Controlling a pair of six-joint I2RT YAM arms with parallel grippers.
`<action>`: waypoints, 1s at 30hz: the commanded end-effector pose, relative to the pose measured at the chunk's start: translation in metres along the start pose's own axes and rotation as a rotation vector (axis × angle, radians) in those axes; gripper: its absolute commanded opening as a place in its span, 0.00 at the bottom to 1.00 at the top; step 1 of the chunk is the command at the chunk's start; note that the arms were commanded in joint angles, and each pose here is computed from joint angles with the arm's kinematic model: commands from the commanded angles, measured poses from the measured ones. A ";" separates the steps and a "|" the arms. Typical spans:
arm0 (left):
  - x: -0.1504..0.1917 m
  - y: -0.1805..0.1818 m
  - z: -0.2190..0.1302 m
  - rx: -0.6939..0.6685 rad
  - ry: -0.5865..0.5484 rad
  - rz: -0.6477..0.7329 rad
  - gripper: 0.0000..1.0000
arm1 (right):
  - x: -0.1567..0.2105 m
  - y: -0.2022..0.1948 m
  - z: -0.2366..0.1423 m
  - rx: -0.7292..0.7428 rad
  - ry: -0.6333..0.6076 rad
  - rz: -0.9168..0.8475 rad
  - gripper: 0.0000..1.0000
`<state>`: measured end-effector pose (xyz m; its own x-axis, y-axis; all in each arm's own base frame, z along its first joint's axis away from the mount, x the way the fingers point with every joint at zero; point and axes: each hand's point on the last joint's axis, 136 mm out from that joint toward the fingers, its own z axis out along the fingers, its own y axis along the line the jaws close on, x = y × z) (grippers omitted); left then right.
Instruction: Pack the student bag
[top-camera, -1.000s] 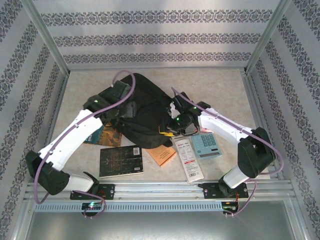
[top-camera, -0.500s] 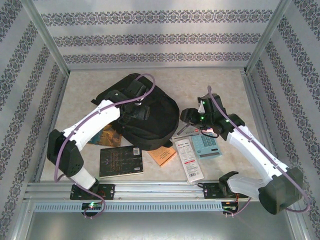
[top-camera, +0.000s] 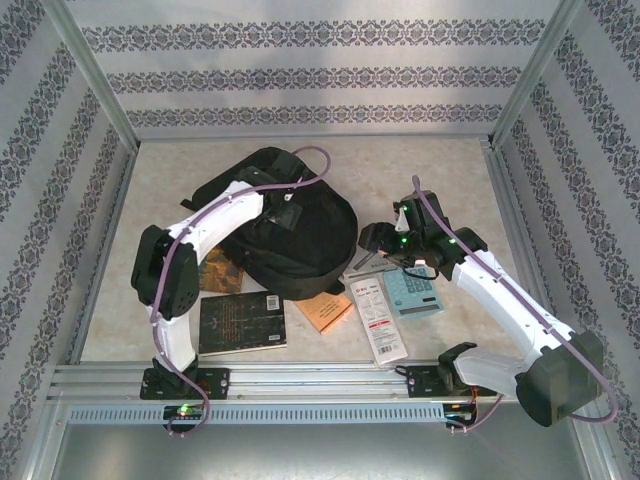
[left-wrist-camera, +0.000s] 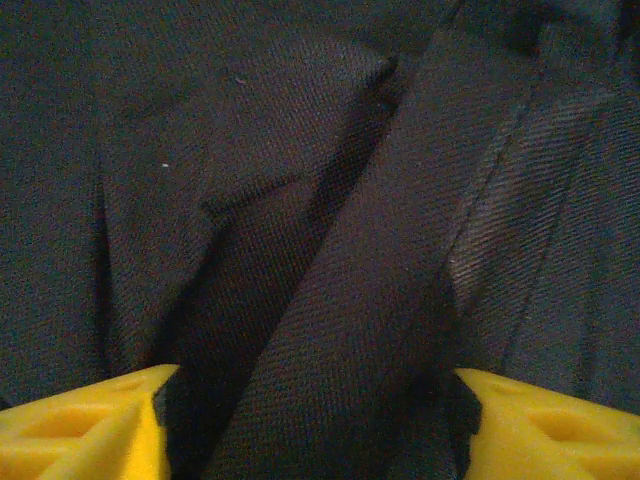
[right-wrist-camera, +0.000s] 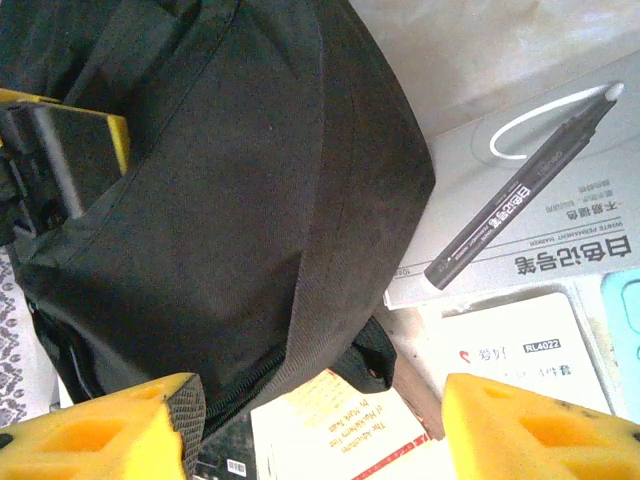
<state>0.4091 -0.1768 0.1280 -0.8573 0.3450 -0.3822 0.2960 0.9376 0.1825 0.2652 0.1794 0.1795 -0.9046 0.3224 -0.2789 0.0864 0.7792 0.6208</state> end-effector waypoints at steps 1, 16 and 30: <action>-0.016 0.008 0.007 0.020 -0.024 -0.027 0.59 | 0.003 0.007 -0.002 -0.015 0.024 -0.011 0.62; -0.046 0.028 -0.072 0.165 -0.216 -0.239 0.00 | -0.026 0.031 0.004 -0.040 -0.025 0.027 0.39; -0.053 0.034 -0.119 0.432 -0.294 -0.382 0.00 | -0.056 0.026 0.024 -0.070 -0.027 0.254 0.30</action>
<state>0.4130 -0.1559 0.2272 -0.8460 -0.0216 -0.5327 0.1414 0.9543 -0.2633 0.3196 0.1815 0.1884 -0.8432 0.5107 -0.1676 0.2771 0.6802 0.6787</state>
